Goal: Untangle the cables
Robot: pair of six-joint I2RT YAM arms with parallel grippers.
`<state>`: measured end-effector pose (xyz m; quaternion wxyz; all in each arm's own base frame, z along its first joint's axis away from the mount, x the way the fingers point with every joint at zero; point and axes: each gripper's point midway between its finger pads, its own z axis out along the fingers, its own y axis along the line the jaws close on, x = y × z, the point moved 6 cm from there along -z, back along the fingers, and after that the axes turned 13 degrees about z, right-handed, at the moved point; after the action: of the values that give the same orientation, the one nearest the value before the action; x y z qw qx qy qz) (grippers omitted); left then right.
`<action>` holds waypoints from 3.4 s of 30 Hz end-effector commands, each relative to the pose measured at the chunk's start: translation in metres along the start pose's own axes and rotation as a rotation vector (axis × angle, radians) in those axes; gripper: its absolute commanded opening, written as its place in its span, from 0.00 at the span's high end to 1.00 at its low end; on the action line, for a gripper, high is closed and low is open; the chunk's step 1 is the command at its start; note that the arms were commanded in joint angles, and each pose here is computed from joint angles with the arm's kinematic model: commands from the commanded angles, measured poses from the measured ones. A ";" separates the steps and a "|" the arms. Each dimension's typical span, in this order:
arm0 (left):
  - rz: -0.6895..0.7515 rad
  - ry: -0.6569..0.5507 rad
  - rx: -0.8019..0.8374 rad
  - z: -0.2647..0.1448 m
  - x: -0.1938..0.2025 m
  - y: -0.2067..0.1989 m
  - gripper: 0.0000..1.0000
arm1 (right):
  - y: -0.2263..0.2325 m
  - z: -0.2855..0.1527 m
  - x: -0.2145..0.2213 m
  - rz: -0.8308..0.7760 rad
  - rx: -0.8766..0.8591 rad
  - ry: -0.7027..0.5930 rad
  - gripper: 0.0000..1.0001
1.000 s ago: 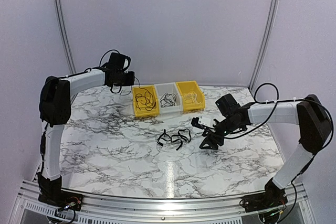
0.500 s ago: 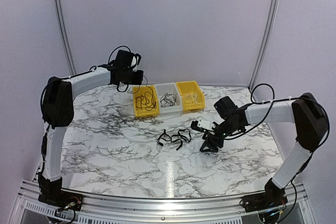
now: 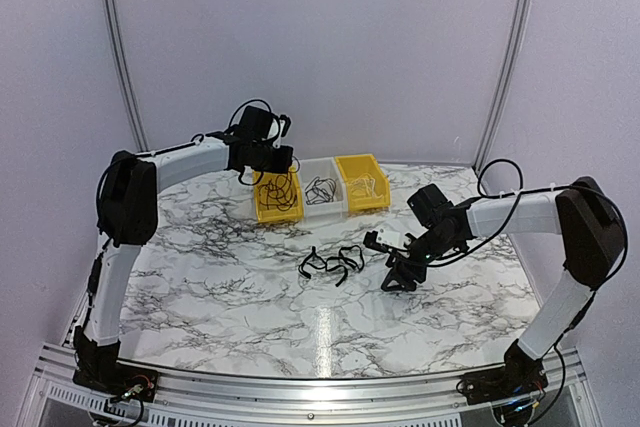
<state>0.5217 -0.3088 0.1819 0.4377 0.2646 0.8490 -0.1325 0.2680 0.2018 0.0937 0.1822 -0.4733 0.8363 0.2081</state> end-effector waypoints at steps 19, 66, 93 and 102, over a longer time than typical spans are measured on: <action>-0.208 0.093 -0.252 -0.003 0.032 0.042 0.65 | -0.003 -0.001 -0.007 -0.008 -0.018 0.005 0.25; -0.151 0.117 0.040 -0.088 0.133 -0.157 0.54 | -0.030 -0.035 -0.082 0.037 0.160 -0.182 0.33; 0.147 -0.367 0.261 -0.253 -0.020 -0.191 1.00 | -0.038 -0.039 -0.060 -0.010 0.313 -0.152 0.32; 0.162 -0.354 0.062 -0.271 -0.029 -0.164 1.00 | -0.038 -0.040 -0.060 -0.011 0.321 -0.151 0.31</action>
<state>0.2481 -0.3354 0.3867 0.6014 0.3117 0.6952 -0.2404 0.3237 0.2067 0.1446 0.3034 -0.4258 0.8446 0.1157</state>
